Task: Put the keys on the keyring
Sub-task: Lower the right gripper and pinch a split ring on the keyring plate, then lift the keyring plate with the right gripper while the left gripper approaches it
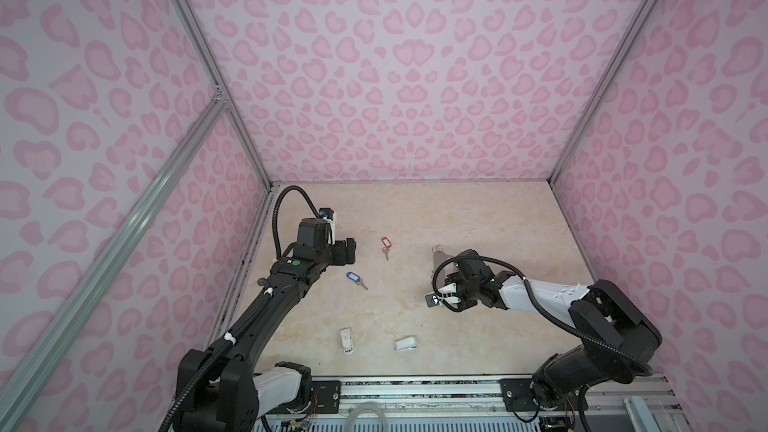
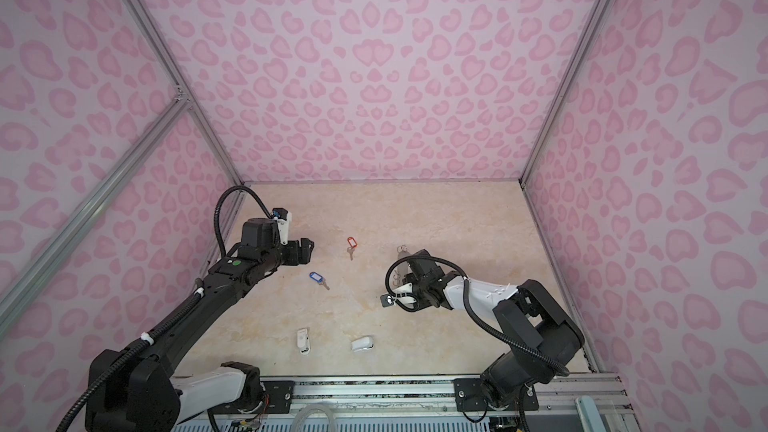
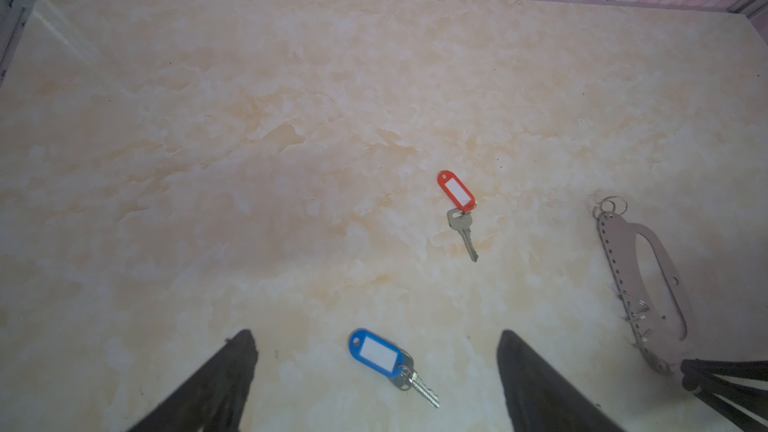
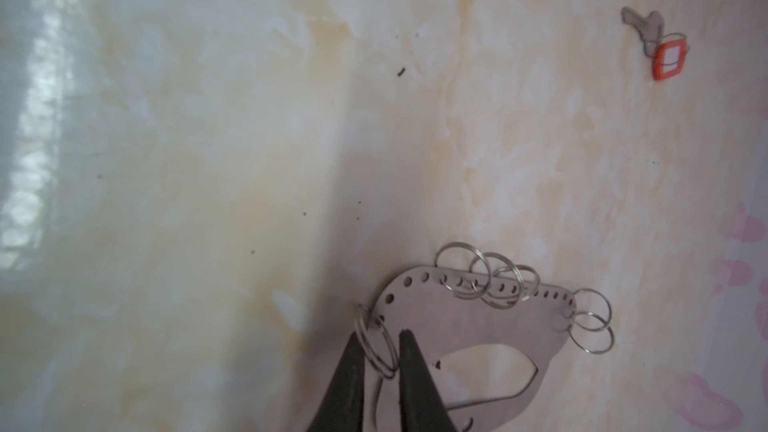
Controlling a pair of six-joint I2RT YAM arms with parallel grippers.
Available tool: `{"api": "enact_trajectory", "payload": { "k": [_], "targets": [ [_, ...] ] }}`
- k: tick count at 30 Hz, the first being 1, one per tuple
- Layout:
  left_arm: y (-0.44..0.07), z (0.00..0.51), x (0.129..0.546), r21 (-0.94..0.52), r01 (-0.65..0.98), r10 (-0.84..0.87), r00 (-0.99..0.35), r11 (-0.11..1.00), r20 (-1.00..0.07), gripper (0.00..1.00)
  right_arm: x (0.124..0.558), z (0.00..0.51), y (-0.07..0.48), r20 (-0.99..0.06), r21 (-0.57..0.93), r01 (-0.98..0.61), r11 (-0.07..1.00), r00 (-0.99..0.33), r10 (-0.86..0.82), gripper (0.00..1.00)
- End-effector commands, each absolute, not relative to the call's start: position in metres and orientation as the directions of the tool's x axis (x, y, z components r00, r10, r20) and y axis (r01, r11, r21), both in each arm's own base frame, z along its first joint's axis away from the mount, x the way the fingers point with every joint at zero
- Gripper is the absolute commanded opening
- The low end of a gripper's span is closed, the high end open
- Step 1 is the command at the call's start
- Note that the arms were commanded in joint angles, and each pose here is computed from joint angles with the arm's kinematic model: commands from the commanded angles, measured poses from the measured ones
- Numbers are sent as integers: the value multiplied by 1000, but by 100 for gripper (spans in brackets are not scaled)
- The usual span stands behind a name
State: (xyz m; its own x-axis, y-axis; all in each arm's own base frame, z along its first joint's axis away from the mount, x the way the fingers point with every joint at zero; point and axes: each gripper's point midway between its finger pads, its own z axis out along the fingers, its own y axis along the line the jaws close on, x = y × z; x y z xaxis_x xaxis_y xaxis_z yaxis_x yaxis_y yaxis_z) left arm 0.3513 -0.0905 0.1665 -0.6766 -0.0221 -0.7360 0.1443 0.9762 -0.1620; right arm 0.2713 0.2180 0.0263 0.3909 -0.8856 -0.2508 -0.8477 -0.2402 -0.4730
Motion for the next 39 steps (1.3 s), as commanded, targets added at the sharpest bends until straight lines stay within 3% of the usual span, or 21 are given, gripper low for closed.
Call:
{"api": "enact_trajectory", "payload": {
  "k": [1,3,8,13,16,19,27,32,39],
  "targets": [
    [-89,168,355,-146,148,-12,-663,978,-749,92,266,26,219,-256,-452,-853,-261,405,-878,8],
    [-89,168,356,-143,149,-9,-661,979,-750,92,264,28,220,-263,-449,-852,-268,413,-872,2],
    [-90,170,356,-145,154,-7,-658,977,-753,92,261,34,225,-282,-435,-857,-276,421,-862,0],
    [-103,183,355,-171,230,8,-619,958,-786,90,259,70,241,-413,-437,-877,-200,393,-821,0],
    [-113,199,353,-158,291,35,-563,944,-826,70,260,98,251,-516,-429,-892,-141,370,-772,0],
    [-132,218,345,-97,411,118,-467,906,-877,68,259,124,256,-615,-398,-913,-90,338,-713,0],
    [-192,256,288,142,745,278,-61,651,-959,64,265,177,257,-769,-376,-926,41,287,-571,0],
    [-216,259,263,204,830,293,51,520,-955,58,261,210,260,-858,-336,-938,88,267,-439,0],
    [-257,246,242,244,897,337,116,368,-934,54,254,220,262,-892,-307,-947,95,252,-374,0]
  ]
}}
